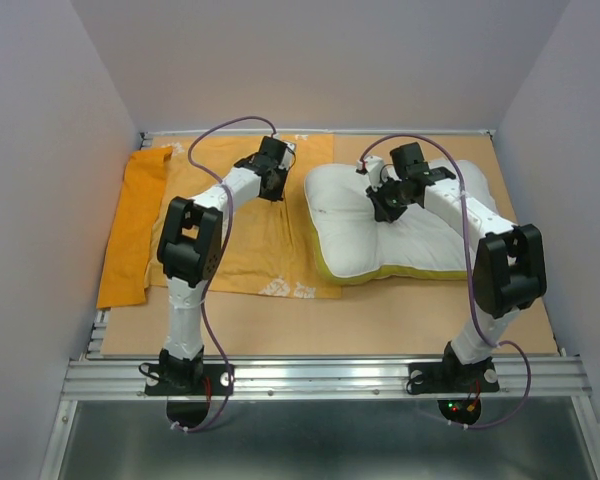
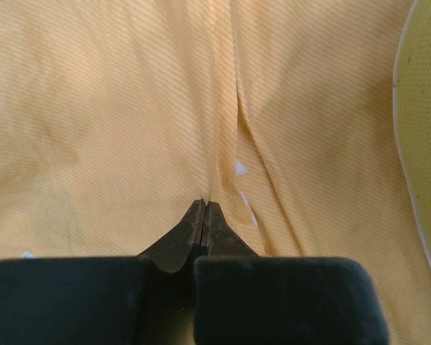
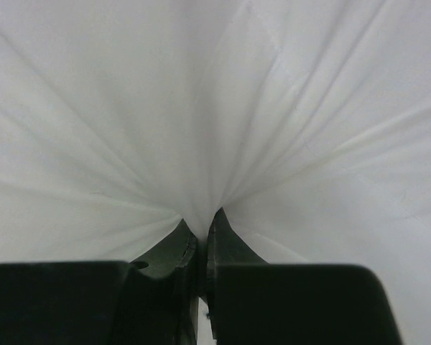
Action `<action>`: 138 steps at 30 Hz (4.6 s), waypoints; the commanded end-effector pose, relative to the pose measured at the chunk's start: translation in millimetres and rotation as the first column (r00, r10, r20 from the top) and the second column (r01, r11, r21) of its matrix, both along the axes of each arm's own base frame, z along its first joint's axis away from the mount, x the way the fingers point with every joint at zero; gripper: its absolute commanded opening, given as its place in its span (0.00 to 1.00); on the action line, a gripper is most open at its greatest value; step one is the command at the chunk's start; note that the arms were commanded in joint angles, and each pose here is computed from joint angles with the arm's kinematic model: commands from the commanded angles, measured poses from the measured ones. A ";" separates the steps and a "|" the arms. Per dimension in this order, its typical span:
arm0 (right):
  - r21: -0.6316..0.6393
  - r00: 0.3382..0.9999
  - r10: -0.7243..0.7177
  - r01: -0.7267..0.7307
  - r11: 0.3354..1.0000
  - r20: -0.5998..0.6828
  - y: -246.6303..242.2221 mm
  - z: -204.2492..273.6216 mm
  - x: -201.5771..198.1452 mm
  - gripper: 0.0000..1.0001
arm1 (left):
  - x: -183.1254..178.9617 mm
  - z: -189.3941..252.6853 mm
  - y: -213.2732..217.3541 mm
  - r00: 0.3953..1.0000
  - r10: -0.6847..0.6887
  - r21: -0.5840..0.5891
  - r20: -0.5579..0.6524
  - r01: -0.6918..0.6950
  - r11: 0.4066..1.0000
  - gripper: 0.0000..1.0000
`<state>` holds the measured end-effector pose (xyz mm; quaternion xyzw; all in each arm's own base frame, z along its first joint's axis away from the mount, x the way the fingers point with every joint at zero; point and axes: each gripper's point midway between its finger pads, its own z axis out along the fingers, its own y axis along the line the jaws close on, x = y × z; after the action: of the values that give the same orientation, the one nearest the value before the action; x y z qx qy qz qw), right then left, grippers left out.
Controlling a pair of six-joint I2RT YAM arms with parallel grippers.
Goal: Put the pillow into the pillowcase
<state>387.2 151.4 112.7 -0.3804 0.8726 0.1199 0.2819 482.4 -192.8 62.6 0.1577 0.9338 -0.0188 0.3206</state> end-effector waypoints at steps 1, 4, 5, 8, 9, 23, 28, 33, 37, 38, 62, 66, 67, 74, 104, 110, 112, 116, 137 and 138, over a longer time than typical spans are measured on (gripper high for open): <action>0.080 0.995 0.013 -0.021 0.997 0.099 16.5 37.8 21.1 0.01 | 11.3 37.5 -0.1 0.997 0.001 0.005 0.077 -0.002 1.000 0.00; 0.091 0.995 0.020 -0.029 0.995 0.099 18.9 39.3 21.1 0.01 | 3.1 62.4 -4.7 0.992 -0.060 -0.030 0.110 0.064 0.998 0.00; 0.094 0.995 0.020 -0.030 0.995 0.103 19.4 41.0 23.2 0.01 | 0.4 80.8 -5.6 0.988 -0.075 -0.056 0.139 0.083 0.995 0.00; 0.116 0.994 0.032 -0.045 0.992 0.108 25.3 45.9 26.7 0.01 | -12.0 96.8 -10.2 0.979 -0.139 -0.099 0.146 0.155 0.983 0.00; 0.131 0.992 0.039 -0.054 0.990 0.116 29.4 50.5 30.9 0.01 | -16.9 105.0 -8.4 0.978 -0.147 -0.108 0.148 0.163 0.981 0.00; 0.057 0.892 0.421 -0.435 0.899 0.167 99.9 37.9 -11.1 0.01 | -36.4 127.8 -9.7 0.960 -0.260 -0.261 0.104 0.279 0.924 0.00; -0.016 0.884 0.449 -0.451 0.892 0.132 101.3 9.8 -4.4 0.01 | -42.6 134.7 -13.3 0.951 -0.286 -0.279 0.117 0.307 0.910 0.00; -0.108 0.887 0.446 -0.435 0.894 0.123 93.3 -7.4 14.9 0.01 | -52.9 136.4 -12.8 0.941 -0.315 -0.282 0.121 0.337 0.898 0.00; -0.137 0.901 0.395 -0.375 0.917 0.177 92.1 5.9 44.2 0.01 | -61.4 137.5 -14.3 0.927 -0.356 -0.287 0.122 0.376 0.881 0.00; -0.128 0.909 0.374 -0.355 0.926 0.184 93.3 7.3 52.7 0.01 | -63.9 137.4 -13.8 0.925 -0.361 -0.286 0.117 0.380 0.880 0.00; 0.165 0.904 -0.331 0.295 0.941 0.270 145.1 -12.0 175.0 0.01 | -128.5 142.6 -38.3 0.721 -0.691 -0.424 0.048 0.641 0.640 0.00; 0.217 0.893 -0.410 0.369 0.904 0.188 149.2 -23.2 169.1 0.00 | -129.8 157.6 -47.2 0.689 -0.721 -0.463 0.076 0.665 0.586 0.00; 0.223 0.892 -0.420 0.380 0.898 0.170 149.9 -26.4 167.0 0.01 | -127.8 160.0 -48.4 0.685 -0.724 -0.466 0.084 0.669 0.579 0.00; 0.292 0.876 -0.482 0.458 0.840 0.012 160.1 -34.8 148.3 0.01 | -117.3 170.7 -60.9 0.672 -0.727 -0.521 0.140 0.674 0.523 0.03; 0.275 0.919 -0.368 0.394 0.877 -0.144 169.5 -60.7 104.2 0.01 | -180.6 112.5 11.0 -0.174 -0.981 0.736 -0.085 0.653 -0.180 0.49; 0.270 0.920 -0.358 0.389 0.881 -0.158 169.8 -62.9 100.1 0.01 | -181.9 75.2 4.3 -0.263 -0.939 0.700 -0.219 0.628 -0.340 0.45; 0.270 0.920 -0.357 0.389 0.881 -0.163 170.0 -63.2 99.2 0.01 | -181.5 61.2 3.7 -0.285 -0.922 0.682 -0.263 0.621 -0.387 0.45; 0.267 0.921 -0.352 0.386 0.883 -0.168 170.6 -63.9 97.1 0.01 | -178.3 43.7 1.7 -0.296 -0.907 0.642 -0.301 0.640 -0.422 0.45; 0.249 0.918 -0.338 0.383 0.889 -0.205 170.3 -77.4 89.8 0.01 | -131.4 7.0 -2.0 -0.224 -0.887 0.604 -0.404 0.663 -0.442 0.06; 0.248 0.918 -0.339 0.385 0.889 -0.207 170.4 -78.5 89.9 0.00 | -138.4 11.1 -0.1 -0.242 -0.882 0.592 -0.404 0.667 -0.453 0.01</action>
<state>513.0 328.3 68.9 -0.1539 0.8926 0.2302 0.3559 336.5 -184.8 44.7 0.9190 0.3244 0.0832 0.2080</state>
